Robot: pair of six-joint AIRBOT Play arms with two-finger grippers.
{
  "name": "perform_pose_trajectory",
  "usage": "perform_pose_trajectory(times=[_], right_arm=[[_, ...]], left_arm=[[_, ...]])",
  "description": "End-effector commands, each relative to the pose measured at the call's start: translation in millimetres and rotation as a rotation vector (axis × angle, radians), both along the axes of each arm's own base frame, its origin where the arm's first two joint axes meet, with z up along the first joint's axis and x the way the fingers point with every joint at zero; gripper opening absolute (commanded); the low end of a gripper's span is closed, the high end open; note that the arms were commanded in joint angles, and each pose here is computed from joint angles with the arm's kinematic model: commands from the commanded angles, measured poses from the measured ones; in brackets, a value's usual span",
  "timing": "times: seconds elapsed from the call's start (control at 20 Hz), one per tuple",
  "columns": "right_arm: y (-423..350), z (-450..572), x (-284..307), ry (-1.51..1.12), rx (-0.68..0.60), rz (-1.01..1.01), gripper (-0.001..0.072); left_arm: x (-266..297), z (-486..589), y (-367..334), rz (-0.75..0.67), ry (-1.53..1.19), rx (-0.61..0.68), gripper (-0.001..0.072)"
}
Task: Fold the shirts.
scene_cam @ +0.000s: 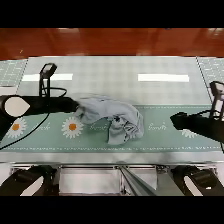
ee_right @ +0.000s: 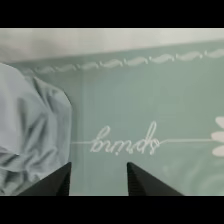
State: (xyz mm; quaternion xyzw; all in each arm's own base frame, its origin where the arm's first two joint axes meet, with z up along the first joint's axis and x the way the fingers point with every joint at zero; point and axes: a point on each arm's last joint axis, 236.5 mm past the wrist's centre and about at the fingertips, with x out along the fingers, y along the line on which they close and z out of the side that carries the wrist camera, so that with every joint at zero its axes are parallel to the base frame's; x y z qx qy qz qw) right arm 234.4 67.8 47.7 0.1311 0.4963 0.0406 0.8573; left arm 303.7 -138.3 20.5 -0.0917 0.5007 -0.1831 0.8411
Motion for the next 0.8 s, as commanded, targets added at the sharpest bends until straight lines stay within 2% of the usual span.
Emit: perform_pose_trajectory(times=[0.0, 0.05, 0.1, 0.25, 0.35, 0.4, 0.5, 0.65, 0.75], right_arm=[[1.0, -41.2, 2.3, 0.131, -0.024, 0.006, 0.0406], [1.2, -41.7, 13.4, 0.105, -0.038, 0.025, 0.0406], [-4.9, -37.1, 24.7, 0.076, -0.062, 0.018, 0.0406], [-68.0, 6.1, 54.6, -0.020, -0.172, -0.109, 0.0407], [-137.1, 7.8, 35.8, 0.039, -0.273, -0.266, 0.0406], [-157.0, -8.0, 15.2, 0.110, -0.269, -0.334, 0.0406], [-144.6, -55.8, -9.7, 0.198, -0.102, -0.388, 0.0406], [-63.4, -84.5, 4.0, 0.153, 0.256, -0.292, 0.0406], [-45.8, -81.0, 5.8, 0.140, 0.318, -0.237, 0.0406]], left_arm=[[-22.6, -50.8, 64.3, 0.268, 0.212, -0.017, 0.0117], [-25.0, -49.1, 75.2, 0.333, 0.251, -0.036, 0.0475], [-25.5, -43.6, 84.7, 0.361, 0.269, -0.042, 0.0504], [-5.8, 2.1, 123.1, 0.439, 0.156, -0.046, 0.0503], [4.7, 33.3, 151.7, 0.561, 0.037, -0.078, 0.0503], [2.1, 33.0, 153.4, 0.630, 0.042, -0.145, 0.0503], [-11.3, 2.1, 128.9, 0.617, 0.141, -0.262, 0.0503], [-31.6, -46.8, 78.7, 0.489, 0.318, -0.431, 0.0502], [-28.9, -72.7, 82.3, 0.522, 0.394, -0.442, 0.0502]])
